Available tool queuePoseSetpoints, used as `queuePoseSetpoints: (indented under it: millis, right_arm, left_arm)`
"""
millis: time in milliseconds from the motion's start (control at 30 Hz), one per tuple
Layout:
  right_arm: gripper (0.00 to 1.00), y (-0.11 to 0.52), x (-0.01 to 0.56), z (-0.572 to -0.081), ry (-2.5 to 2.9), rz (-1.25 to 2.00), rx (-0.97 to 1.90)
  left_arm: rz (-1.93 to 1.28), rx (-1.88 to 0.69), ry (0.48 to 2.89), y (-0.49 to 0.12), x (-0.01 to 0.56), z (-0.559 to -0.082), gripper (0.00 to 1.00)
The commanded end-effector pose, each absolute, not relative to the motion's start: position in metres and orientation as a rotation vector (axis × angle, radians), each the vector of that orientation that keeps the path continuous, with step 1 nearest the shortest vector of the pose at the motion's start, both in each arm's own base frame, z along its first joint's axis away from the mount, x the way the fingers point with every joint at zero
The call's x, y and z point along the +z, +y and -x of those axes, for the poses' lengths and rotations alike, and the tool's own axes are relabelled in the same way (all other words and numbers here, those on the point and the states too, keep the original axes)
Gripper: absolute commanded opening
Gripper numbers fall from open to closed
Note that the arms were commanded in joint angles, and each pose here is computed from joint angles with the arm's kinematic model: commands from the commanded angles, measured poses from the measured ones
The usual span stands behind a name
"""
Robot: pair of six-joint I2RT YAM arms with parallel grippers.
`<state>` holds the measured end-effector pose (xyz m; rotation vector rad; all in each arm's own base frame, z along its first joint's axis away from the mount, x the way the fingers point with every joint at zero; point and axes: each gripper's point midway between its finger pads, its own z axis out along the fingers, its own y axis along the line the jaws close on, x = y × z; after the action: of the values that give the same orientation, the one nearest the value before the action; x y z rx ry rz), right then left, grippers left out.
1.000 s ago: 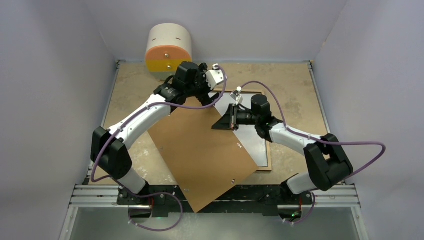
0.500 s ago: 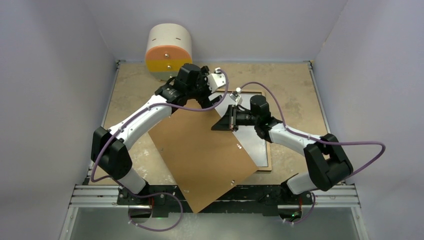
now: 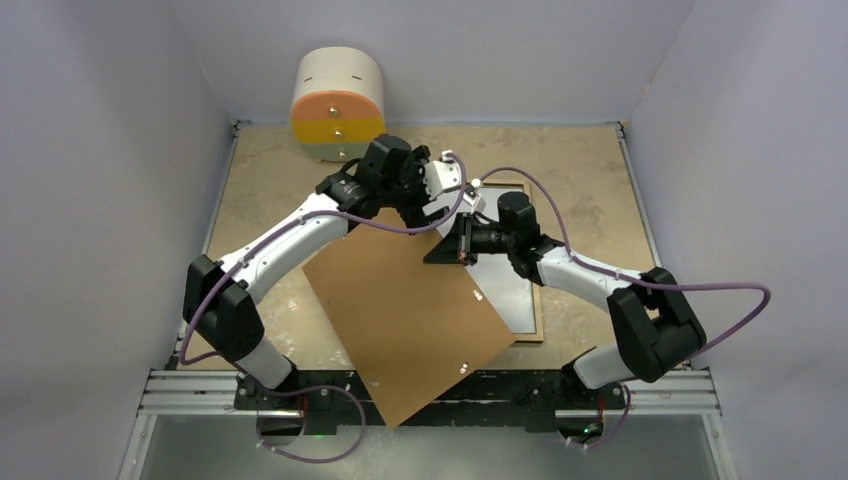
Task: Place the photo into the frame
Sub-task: Turn over the photo frame item at the center of the board.
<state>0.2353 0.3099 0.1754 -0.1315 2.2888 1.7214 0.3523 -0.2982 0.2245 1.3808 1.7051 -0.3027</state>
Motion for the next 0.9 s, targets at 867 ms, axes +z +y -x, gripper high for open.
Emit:
queuePoseSetpoints:
  millis: [867]
  right_arm:
    - [0.0,0.156,0.218,-0.318,2.097,-0.25,1.488]
  left_arm:
    - [-1.149,-0.198,1.822,-0.18,0.275,-0.393,1.0]
